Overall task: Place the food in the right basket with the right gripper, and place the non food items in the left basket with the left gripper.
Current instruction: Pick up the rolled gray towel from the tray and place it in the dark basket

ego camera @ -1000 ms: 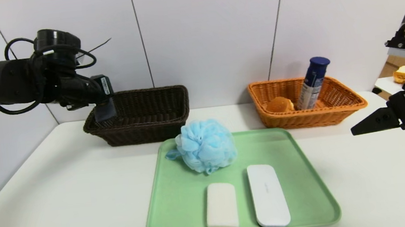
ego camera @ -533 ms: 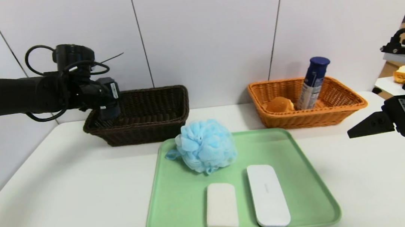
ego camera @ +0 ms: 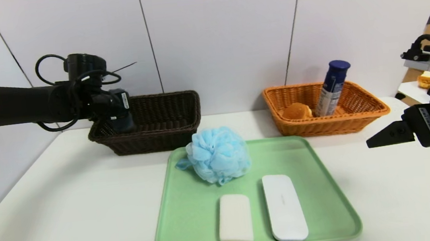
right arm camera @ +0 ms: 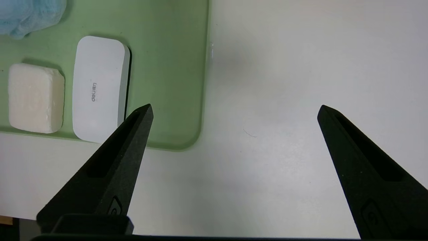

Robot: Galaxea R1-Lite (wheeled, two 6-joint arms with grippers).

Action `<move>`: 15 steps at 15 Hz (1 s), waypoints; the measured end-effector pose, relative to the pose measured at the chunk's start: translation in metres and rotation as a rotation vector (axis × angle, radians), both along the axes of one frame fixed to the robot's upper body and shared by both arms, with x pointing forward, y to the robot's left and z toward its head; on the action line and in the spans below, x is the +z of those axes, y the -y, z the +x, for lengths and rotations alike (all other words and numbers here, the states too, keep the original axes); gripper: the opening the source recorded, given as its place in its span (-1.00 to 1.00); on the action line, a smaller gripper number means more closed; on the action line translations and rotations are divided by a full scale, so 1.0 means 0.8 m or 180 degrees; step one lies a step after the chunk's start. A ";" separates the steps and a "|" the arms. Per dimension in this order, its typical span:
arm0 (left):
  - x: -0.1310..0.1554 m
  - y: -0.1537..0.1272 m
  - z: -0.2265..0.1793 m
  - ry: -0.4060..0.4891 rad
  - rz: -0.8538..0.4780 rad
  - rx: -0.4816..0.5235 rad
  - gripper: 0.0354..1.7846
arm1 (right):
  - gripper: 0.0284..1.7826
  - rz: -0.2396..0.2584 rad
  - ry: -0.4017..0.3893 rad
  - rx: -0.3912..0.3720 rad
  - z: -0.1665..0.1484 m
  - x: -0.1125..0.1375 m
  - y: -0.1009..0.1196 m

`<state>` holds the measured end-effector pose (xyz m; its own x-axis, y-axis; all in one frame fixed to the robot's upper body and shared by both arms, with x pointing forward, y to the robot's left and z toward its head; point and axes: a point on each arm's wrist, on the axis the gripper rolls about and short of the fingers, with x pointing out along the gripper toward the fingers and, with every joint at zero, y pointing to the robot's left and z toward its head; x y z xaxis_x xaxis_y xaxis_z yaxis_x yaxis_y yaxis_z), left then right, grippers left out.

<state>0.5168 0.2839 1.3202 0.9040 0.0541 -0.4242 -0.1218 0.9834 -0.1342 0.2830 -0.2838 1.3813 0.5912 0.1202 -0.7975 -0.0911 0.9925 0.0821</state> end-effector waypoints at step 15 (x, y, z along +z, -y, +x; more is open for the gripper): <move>0.096 0.078 -0.098 -0.0231 -0.0291 -0.0535 0.76 | 0.90 0.0005 -0.0004 -0.0016 0.004 -0.014 0.000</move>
<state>0.4385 0.2217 1.3967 0.8639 -0.1367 -0.4848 0.0304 0.9749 -0.2207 0.2865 -0.2841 1.3704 0.5908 0.1185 -0.7981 -0.0859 0.9928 0.0838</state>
